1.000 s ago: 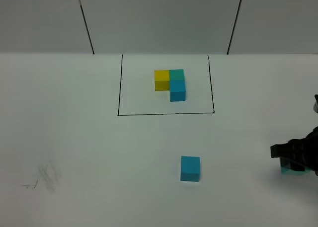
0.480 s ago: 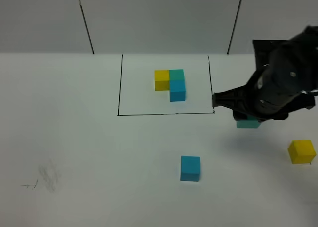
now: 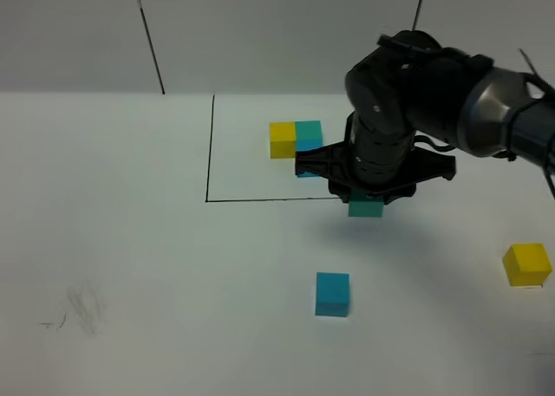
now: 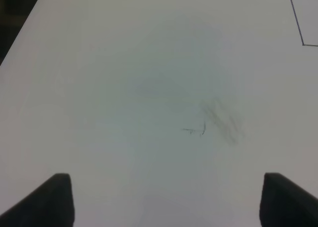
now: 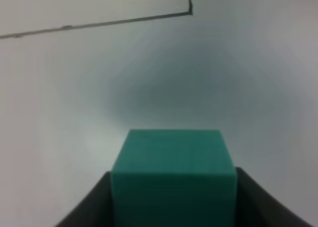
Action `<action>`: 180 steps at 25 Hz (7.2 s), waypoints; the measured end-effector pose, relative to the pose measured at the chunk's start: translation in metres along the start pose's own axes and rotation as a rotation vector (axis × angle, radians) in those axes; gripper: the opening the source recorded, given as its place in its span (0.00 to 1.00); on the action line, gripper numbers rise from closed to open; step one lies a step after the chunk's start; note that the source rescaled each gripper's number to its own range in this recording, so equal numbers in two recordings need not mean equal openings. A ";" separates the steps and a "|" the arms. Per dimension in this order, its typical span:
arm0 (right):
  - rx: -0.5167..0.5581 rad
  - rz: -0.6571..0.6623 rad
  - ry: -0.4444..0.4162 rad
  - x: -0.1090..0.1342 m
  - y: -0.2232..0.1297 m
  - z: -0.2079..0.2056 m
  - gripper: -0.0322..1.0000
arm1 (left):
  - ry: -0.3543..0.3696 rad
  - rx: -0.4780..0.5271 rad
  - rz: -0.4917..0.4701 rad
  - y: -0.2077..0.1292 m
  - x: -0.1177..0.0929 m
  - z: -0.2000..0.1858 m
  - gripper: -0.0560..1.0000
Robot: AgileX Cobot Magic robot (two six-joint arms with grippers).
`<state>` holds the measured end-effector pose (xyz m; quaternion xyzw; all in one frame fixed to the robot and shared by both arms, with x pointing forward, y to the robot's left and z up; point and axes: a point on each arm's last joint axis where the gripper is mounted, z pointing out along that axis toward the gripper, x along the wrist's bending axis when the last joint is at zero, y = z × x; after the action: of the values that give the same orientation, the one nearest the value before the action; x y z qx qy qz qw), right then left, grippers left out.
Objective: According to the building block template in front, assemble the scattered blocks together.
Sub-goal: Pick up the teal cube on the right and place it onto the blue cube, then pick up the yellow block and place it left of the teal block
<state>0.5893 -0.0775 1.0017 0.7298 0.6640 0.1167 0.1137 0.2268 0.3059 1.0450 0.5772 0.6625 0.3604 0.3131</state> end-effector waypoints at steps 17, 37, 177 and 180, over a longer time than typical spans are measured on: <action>0.070 -0.024 -0.002 0.027 -0.020 0.038 0.03 | 0.000 0.000 0.000 0.000 0.000 0.000 0.81; 0.071 -0.027 -0.047 0.039 -0.035 0.036 0.03 | 0.024 -0.001 0.010 0.000 0.002 0.000 0.81; -0.208 -0.040 -0.146 -0.264 -0.112 -0.190 0.38 | 0.027 -0.001 0.010 0.000 0.002 0.000 0.81; -0.190 -0.131 -0.153 -0.265 -0.120 -0.172 0.47 | 0.027 -0.001 0.011 0.000 0.002 0.000 0.81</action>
<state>0.3970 -0.3282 1.1212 0.6777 0.6855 0.1153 0.2399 0.2265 0.3083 1.0451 0.5760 0.6632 0.3701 0.3024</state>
